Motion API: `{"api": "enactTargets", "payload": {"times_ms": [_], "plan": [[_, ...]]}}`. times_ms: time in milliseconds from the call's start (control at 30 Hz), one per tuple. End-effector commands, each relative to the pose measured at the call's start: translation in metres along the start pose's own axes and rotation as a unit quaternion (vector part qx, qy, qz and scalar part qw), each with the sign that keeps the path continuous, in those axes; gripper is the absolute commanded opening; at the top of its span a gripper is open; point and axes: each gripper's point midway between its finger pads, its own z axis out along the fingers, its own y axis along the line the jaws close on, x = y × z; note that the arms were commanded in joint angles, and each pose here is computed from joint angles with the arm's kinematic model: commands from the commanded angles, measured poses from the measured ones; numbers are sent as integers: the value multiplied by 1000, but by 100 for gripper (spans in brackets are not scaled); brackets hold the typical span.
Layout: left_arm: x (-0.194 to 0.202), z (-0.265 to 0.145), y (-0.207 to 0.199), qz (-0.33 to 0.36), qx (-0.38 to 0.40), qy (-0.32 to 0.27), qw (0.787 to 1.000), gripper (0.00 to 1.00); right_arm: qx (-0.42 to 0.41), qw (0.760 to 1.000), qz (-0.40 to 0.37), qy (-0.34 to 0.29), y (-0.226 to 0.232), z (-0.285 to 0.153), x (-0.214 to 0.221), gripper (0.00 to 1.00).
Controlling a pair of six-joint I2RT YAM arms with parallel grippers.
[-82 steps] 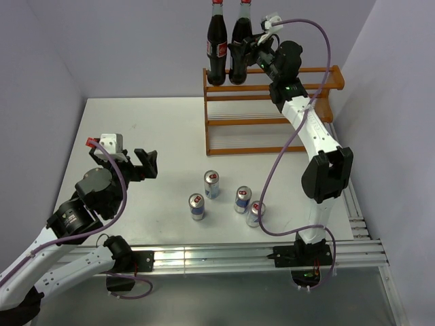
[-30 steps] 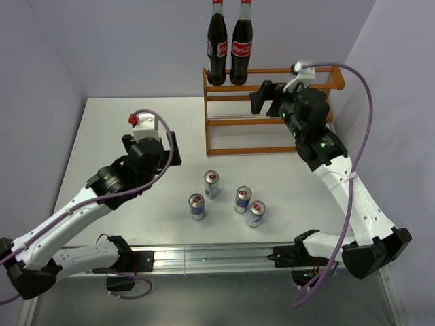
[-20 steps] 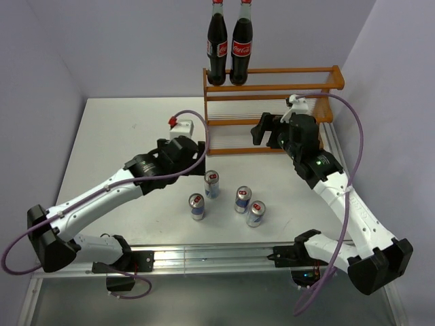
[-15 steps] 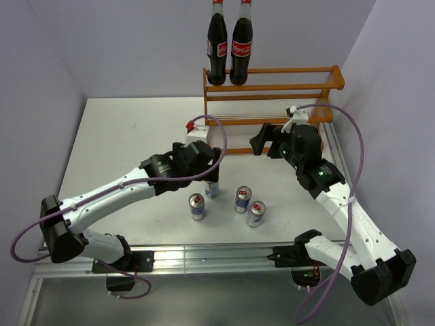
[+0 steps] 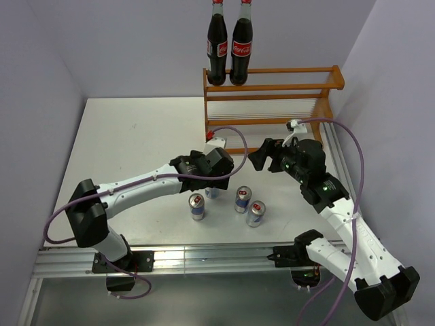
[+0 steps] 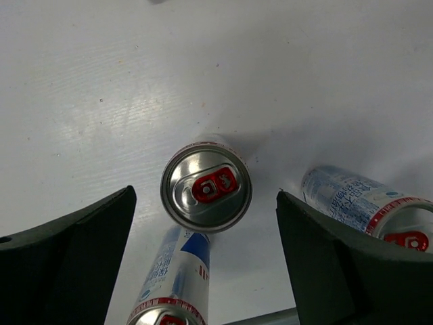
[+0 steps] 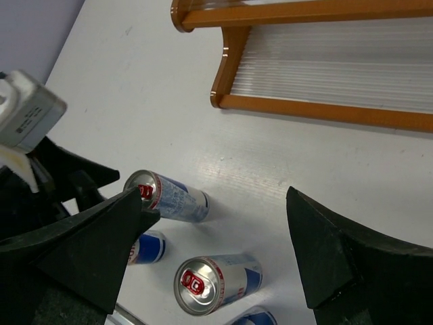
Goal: Place and organize the beverage onto the shelf
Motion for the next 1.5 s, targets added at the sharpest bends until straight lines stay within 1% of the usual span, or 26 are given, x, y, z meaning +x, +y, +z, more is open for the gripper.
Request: {"api": "enactTargets", "payload": {"times_ms": [0, 100, 133, 200, 233, 300, 333, 400, 433, 467, 500, 533, 600, 733, 833, 967, 1000, 1100, 1133, 1167, 1267, 1300, 1333, 1367, 1400, 1467], "plan": [[-10, 6, -13, -2, 12, -16, 1000, 90, -28, 1000, -4, -4, 8, -1, 1, 93], [-8, 15, -11, 1, -7, -12, 1000, 82, -37, 999, -6, 2, 11, -3, 4, 91], [-7, 16, -10, 2, -10, -11, 1000, 76, -38, 999, -7, 3, 11, -4, 4, 90], [-8, 18, -11, 2, -12, -13, 1000, 70, -43, 999, -9, 1, 13, -6, 4, 89], [-9, 19, -12, 1, -9, -17, 1000, 65, -47, 999, -12, 2, 14, -6, 5, 89], [-11, 20, -13, -2, -8, -19, 1000, 60, -48, 999, -13, 1, 14, -7, 6, 89], [-11, 20, -16, -1, -2, -19, 1000, 50, -47, 999, -15, 2, 13, -8, 7, 89], [-13, 19, -18, -1, 0, -19, 1000, 40, -47, 999, -18, 6, 13, -7, 8, 89], [-14, 19, -18, 0, -1, -20, 1000, 28, -49, 998, -23, 7, 13, -8, 9, 89], [-18, 16, -18, -1, 0, -23, 1000, 22, -50, 998, -24, 9, 13, -8, 11, 89], [-21, 14, -18, -1, 1, -27, 1000, 13, -52, 998, -27, 8, 13, -8, 11, 89], [-24, 11, -17, -1, 2, -31, 1000, 10, -63, 998, -31, 7, 16, -7, 11, 89], [-35, 1, -16, -5, 5, -47, 999, 1, -80, 996, -38, 8, 20, -8, 14, 89], [-52, -16, -10, 2, 4, -65, 998, 0, -114, 992, -53, 3, 30, -9, 16, 89], [-65, -33, -12, 2, 29, -76, 997, 0, -135, 989, -62, 13, 35, -10, 20, 88], [-84, -68, -20, -8, 98, -99, 990, 0, -197, 977, -81, 20, 55, -18, 25, 87], [-85, -75, -24, 3, 119, -99, 988, 0, -234, 968, -89, 28, 65, -24, 29, 87], [-93, -99, -28, 29, 165, -110, 980, 0, -289, 952, -98, 37, 82, -32, 32, 82], [-92, -104, -25, 36, 168, -105, 980, 0, -318, 941, -99, 56, 89, -35, 38, 81], [-98, -114, -24, 44, 178, -113, 976, 0, -334, 934, -115, 58, 97, -37, 37, 81], [-96, -135, -28, 65, 226, -104, 966, 0, -352, 922, -147, 73, 110, -38, 40, 81], [-95, -141, -29, 79, 240, -104, 962, 0, -369, 910, -174, 76, 119, -41, 46, 81], [-94, -152, -32, 87, 266, -103, 955, 0, -371, 906, -185, 83, 125, -40, 46, 81], [-92, -156, -31, 97, 272, -100, 952, 0, -365, 905, -203, 82, 126, -37, 46, 81], [-92, -162, -30, 101, 279, -102, 950, 0, -376, 895, -218, 98, 133, -41, 55, 80], [-87, -180, -33, 119, 318, -105, 935, 0, -382, 888, -235, 102, 141, -40, 54, 81]]}}
